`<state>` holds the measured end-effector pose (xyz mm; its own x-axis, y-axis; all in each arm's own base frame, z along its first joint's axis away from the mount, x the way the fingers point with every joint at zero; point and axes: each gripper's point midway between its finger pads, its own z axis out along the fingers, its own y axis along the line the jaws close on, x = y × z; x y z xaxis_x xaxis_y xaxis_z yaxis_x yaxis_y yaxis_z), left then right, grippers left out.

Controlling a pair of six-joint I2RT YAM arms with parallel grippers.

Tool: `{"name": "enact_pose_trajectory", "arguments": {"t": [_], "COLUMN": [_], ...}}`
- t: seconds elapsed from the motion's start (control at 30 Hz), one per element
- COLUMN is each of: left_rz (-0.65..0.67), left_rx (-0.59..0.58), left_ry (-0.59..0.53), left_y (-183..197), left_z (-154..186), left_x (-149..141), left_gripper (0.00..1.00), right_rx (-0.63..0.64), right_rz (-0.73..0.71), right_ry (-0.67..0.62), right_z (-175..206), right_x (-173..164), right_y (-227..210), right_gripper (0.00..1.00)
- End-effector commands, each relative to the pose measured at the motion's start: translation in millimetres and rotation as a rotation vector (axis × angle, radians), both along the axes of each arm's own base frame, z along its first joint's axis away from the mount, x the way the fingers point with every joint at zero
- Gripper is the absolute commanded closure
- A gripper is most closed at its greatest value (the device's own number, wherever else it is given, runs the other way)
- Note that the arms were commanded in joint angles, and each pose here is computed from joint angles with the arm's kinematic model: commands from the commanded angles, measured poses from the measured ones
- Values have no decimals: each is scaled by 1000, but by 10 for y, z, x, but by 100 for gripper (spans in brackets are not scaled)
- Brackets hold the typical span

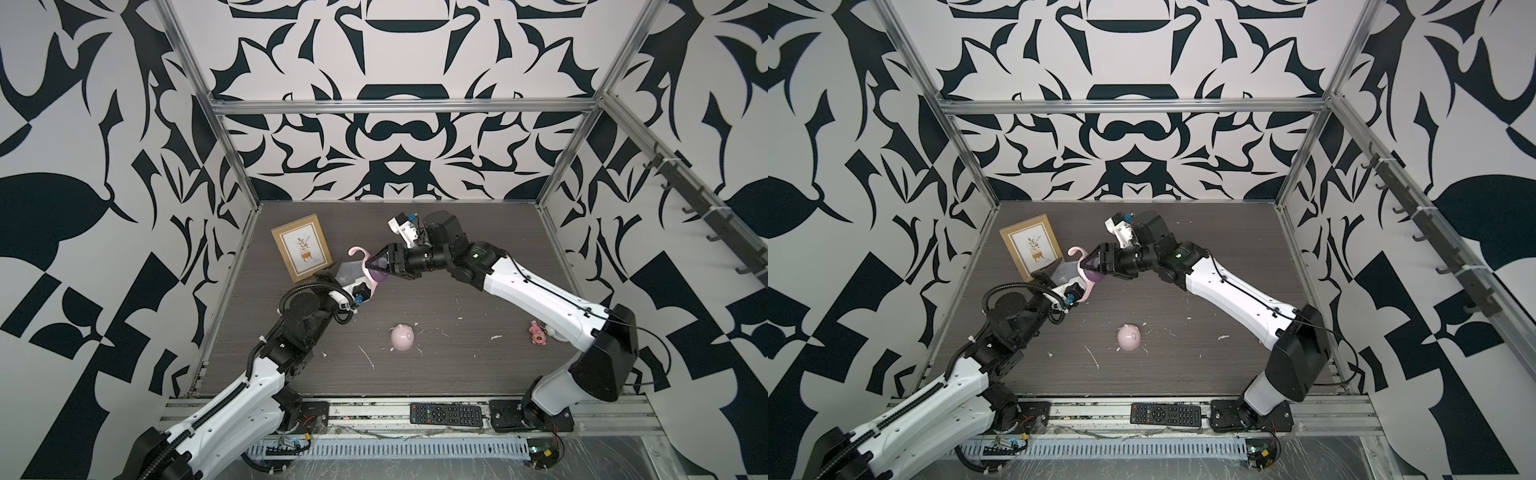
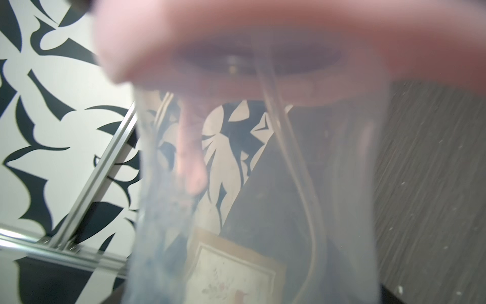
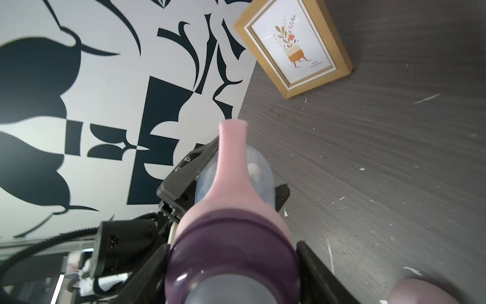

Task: Assemble the baby bottles
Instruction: Screw the nipple onto the baby bottle.

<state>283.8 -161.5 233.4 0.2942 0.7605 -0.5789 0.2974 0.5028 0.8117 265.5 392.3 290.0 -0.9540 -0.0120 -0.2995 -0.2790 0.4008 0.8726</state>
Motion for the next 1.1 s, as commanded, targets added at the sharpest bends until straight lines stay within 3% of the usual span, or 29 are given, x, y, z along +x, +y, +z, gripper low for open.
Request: {"name": "enact_pose_trajectory", "arguments": {"t": [0.0,0.1,0.17,0.3,0.4,0.6,0.87,0.97,1.07], "left_rz": [9,18,15,-36,-106,-299,-794,-897,-935], "left_rx": [68,85,78,27,-6,-119,-205,-230,-244], "left_ry": [-237,-219,-205,-58,80,311,790,902,946], "left_y": [-58,-61,-73,-166,-282,-569,-1044,-1112,-1140], "left_z": [464,388,352,187,-9,-184,-210,-158,-151], "left_x": [-25,3,12,3,-64,-345,-1259,-1437,-1494], "left_gripper": [100,100,100,100,100,100,100,100,100], "right_rx": [184,151,73,-141,-289,-455,-459,-437,-419], "right_rz": [61,60,73,92,85,184,455,523,562], "right_ry": [270,209,119,-161,-346,-575,-890,-933,-941], "right_z": [342,417,380,463,584,740,614,556,541], "right_x": [-278,-272,-282,-317,-347,-619,-1168,-1303,-1388], "right_y": [314,276,190,-168,-524,-1061,-1191,-1136,-1088], "right_gripper": [100,99,69,28,14,10,15,11,10]}}
